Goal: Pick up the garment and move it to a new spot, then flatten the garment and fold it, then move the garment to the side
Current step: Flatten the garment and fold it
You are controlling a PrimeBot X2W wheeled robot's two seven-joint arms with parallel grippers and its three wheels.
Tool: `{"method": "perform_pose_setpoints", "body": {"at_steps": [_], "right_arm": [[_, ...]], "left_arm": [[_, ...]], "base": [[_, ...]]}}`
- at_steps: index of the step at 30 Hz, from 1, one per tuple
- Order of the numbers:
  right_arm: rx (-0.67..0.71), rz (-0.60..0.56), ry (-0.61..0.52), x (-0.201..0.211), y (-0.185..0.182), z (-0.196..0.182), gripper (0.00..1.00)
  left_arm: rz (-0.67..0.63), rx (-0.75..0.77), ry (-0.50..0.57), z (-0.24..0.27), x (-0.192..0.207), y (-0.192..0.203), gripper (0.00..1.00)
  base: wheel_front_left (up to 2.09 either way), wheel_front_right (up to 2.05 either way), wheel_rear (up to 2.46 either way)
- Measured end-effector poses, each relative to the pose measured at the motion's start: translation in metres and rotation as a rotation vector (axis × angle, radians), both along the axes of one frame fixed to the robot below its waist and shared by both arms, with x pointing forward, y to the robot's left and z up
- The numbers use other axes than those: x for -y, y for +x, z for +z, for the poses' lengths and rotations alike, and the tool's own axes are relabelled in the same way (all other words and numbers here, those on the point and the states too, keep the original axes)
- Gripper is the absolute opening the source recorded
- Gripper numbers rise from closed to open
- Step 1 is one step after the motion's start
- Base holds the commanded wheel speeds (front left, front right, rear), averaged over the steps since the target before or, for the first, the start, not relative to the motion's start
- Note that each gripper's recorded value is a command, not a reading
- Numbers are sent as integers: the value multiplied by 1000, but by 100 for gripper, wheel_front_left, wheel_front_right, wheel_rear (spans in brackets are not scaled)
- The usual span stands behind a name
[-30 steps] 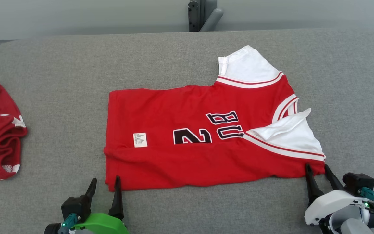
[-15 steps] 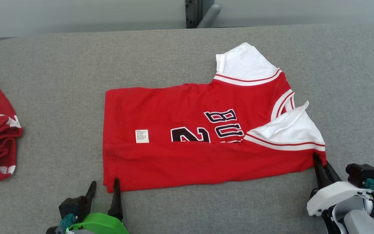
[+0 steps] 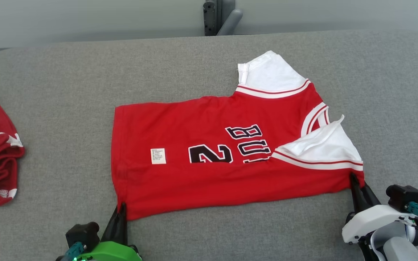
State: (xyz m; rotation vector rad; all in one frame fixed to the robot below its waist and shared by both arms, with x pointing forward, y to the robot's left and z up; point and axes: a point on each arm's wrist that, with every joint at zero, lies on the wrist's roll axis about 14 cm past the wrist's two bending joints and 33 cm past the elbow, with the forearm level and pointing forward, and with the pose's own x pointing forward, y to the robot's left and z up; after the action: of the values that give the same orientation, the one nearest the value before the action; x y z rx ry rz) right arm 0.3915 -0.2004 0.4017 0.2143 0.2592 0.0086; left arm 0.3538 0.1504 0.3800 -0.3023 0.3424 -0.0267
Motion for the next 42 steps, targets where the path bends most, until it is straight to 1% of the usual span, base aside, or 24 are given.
{"method": "perform_pose_setpoints", "body": {"at_steps": [6, 11, 18, 19, 20, 21, 25, 28, 31, 35, 38, 42], "right_arm": [[-9, -15, 9, 1, -21, 0, 0], [-25, -16, 9, 2, -49, -4, 0], [-56, -27, 28, 1, -82, -13, 0], [-55, -31, 31, 1, -84, -13, 0], [-54, -33, 32, 2, -84, -13, 93], [-54, -36, 34, 3, -84, -13, 100], [-29, -45, 9, 10, -76, -6, 100], [48, -21, -26, 8, -58, 17, 100], [91, 45, -44, -10, -48, 29, 100], [97, 151, -30, -46, -49, 30, 100], [111, 171, -15, -55, -48, 34, 100], [139, 176, -9, -58, -33, 42, 100]], "left_arm": [[23, -20, 6, -4, -9, -25, 0], [44, -53, 21, -12, -17, -51, 0], [51, -77, 34, -19, -22, -73, 0], [49, -77, 36, -20, -22, -74, 33], [47, -76, 40, -19, -22, -73, 97], [45, -78, 43, -20, -22, -73, 100], [44, -70, 61, -18, -24, -69, 100], [38, -11, 88, -2, -23, -54, 100], [37, 27, 107, 9, -23, -46, 100], [27, 32, 109, 10, -20, -47, 100], [23, 50, 101, 15, -17, -42, 100], [11, 95, 109, 28, -15, -21, 100]], "base": [[0, 0, 0], [0, 0, 0], [0, 0, 0], [0, 0, 0], [0, 0, 0], [0, 0, 0], [0, 0, 0], [0, 0, 0], [0, 0, 0], [0, 0, 0], [0, 0, 0], [0, 0, 0]]}}
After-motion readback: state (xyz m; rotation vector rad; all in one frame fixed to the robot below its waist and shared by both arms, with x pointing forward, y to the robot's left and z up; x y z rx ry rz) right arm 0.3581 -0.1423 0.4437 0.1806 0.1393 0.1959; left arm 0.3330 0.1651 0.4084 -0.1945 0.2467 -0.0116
